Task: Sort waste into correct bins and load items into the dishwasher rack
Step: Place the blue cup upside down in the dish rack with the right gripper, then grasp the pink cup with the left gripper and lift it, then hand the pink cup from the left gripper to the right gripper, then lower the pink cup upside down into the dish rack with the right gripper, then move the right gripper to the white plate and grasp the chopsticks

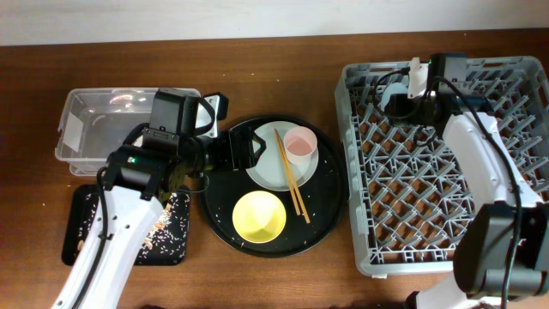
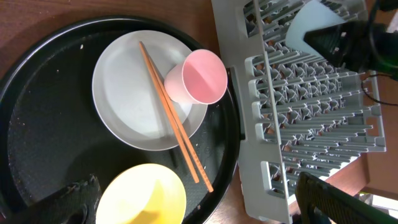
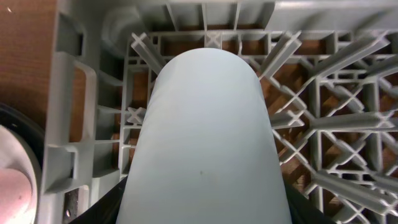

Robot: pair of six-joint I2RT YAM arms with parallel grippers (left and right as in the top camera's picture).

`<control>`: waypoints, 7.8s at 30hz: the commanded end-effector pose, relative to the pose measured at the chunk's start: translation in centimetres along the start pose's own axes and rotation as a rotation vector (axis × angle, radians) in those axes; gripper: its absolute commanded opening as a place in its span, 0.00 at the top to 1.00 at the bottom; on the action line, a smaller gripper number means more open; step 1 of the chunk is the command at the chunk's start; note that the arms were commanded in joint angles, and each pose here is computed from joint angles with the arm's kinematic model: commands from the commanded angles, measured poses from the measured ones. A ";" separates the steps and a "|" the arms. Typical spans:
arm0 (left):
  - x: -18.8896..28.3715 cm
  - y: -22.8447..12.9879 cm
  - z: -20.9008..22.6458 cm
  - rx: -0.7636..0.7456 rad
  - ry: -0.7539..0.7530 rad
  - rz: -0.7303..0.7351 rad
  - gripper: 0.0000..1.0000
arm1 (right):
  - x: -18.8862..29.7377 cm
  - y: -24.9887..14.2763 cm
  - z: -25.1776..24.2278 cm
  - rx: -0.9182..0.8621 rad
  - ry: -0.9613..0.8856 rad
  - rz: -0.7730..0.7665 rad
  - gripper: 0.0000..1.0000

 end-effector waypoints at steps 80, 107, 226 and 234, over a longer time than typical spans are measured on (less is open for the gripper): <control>-15.6 3.9 -1.9 -0.043 -0.003 -0.051 0.99 | 17.3 1.4 2.9 0.005 0.031 -0.093 0.02; 5.5 7.0 -13.1 -0.310 -0.986 -0.133 1.00 | 28.9 -5.3 19.6 0.566 1.219 -0.125 0.04; -1.8 2.4 1.3 -0.033 -0.117 0.028 0.42 | 8.4 -11.4 1.9 -0.044 0.003 0.489 0.29; 1.3 4.6 8.5 0.109 0.017 -0.088 0.42 | 11.2 -8.5 8.9 0.062 0.237 0.394 0.35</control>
Point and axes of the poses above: each gripper's point midway between its finger pads, its own x axis back along the fingers, its own z axis along the line the jaws close on, y = z × x, the point moved 3 cm from there along x, back along the fingers, and after that the axes turned 9 degrees about -x, right-handed, at the moved point
